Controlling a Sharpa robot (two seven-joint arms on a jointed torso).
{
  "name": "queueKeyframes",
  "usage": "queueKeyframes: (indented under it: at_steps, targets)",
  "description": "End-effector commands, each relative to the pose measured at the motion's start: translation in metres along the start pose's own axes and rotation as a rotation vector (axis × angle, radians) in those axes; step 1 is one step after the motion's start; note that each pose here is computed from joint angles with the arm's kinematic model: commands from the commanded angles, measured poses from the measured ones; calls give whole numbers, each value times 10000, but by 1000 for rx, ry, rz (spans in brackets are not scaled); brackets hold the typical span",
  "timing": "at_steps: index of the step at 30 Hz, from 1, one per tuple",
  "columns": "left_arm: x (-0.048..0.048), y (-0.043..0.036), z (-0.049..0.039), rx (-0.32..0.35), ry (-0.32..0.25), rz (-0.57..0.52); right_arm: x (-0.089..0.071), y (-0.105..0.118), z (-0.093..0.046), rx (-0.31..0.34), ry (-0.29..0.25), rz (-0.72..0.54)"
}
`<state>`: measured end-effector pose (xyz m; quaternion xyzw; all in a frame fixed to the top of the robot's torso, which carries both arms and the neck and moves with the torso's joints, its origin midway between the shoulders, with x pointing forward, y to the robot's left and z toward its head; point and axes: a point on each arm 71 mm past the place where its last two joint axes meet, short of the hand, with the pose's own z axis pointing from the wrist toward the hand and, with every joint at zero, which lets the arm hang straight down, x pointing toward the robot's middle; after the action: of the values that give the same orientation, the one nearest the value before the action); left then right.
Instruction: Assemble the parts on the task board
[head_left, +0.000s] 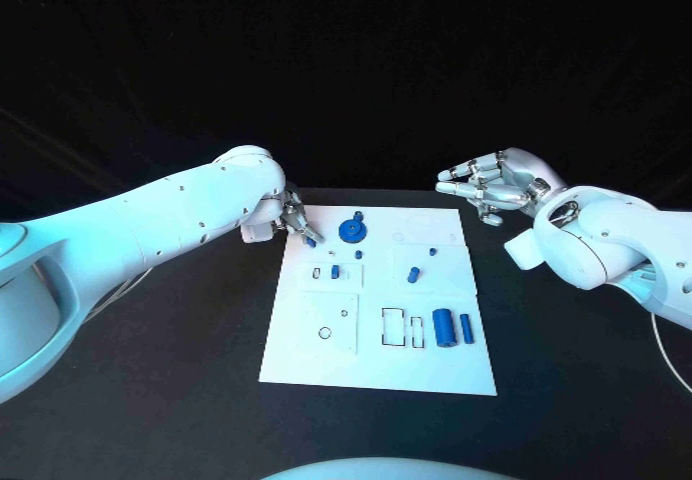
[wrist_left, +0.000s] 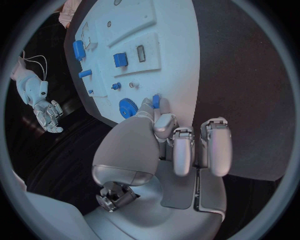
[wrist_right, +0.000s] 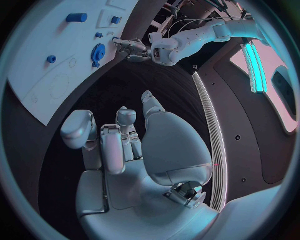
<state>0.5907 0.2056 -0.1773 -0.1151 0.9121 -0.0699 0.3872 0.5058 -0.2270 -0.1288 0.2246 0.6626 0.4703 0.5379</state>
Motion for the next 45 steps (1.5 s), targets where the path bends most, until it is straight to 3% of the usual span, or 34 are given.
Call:
queueKeyframes:
  at_steps: [1, 12, 24, 33, 45]
  targets:
    - [10, -32, -3, 40, 16, -38, 18, 0, 3, -4, 18, 0]
    - [35, 17, -56, 71, 34, -73, 20, -21, 12, 3, 21, 0]
    - [101, 78, -286, 153, -44, -105, 10, -41, 14, 10, 20, 1]
    - [266, 150, -356, 186, -102, -81, 25, -51, 19, 14, 24, 5]
    - [531, 185, -341, 181, -46, -43, 41, -69, 17, 18, 27, 7]
